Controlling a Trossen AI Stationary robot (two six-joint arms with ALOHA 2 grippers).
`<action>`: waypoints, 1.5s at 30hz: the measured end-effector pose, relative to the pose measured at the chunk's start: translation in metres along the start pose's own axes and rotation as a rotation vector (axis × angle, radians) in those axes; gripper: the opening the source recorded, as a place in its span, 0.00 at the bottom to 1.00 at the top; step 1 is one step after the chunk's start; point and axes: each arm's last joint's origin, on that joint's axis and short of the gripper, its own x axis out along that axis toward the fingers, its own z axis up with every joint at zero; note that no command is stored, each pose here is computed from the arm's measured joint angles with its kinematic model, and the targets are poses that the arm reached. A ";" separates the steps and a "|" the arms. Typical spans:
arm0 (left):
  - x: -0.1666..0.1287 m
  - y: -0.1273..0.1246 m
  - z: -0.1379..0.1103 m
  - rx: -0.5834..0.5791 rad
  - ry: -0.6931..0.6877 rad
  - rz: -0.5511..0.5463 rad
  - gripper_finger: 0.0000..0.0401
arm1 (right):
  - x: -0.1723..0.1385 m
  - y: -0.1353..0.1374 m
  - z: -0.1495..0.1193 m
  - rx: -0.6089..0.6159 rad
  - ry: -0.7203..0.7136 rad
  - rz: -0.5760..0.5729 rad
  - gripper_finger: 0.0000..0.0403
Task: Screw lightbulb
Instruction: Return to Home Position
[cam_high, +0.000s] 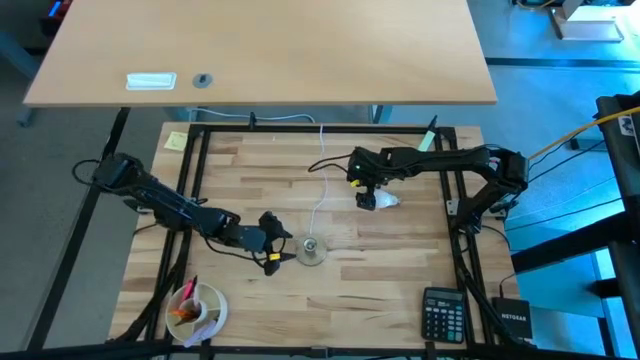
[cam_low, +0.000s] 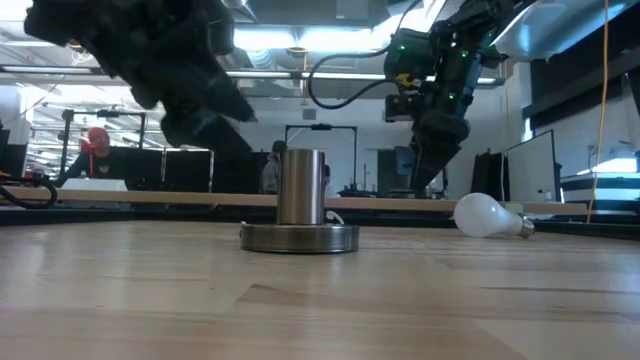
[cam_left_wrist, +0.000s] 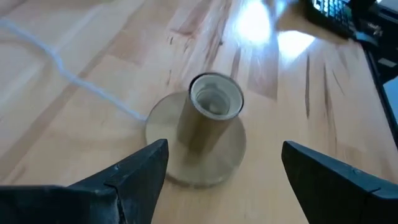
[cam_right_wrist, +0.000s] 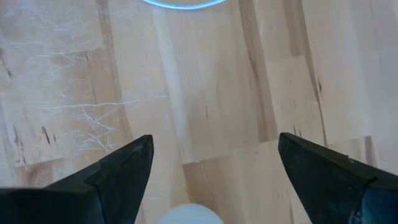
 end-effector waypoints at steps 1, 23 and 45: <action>-0.004 0.001 0.001 -0.001 0.009 0.002 0.76 | 0.000 0.000 0.000 0.004 0.000 0.000 0.86; -0.061 0.031 0.057 -0.001 -0.225 0.020 0.76 | -0.023 -0.003 0.022 0.071 -0.070 -0.018 0.86; -0.124 0.081 0.011 0.063 -0.502 0.026 0.33 | -0.132 0.012 -0.051 0.043 -0.786 0.129 0.21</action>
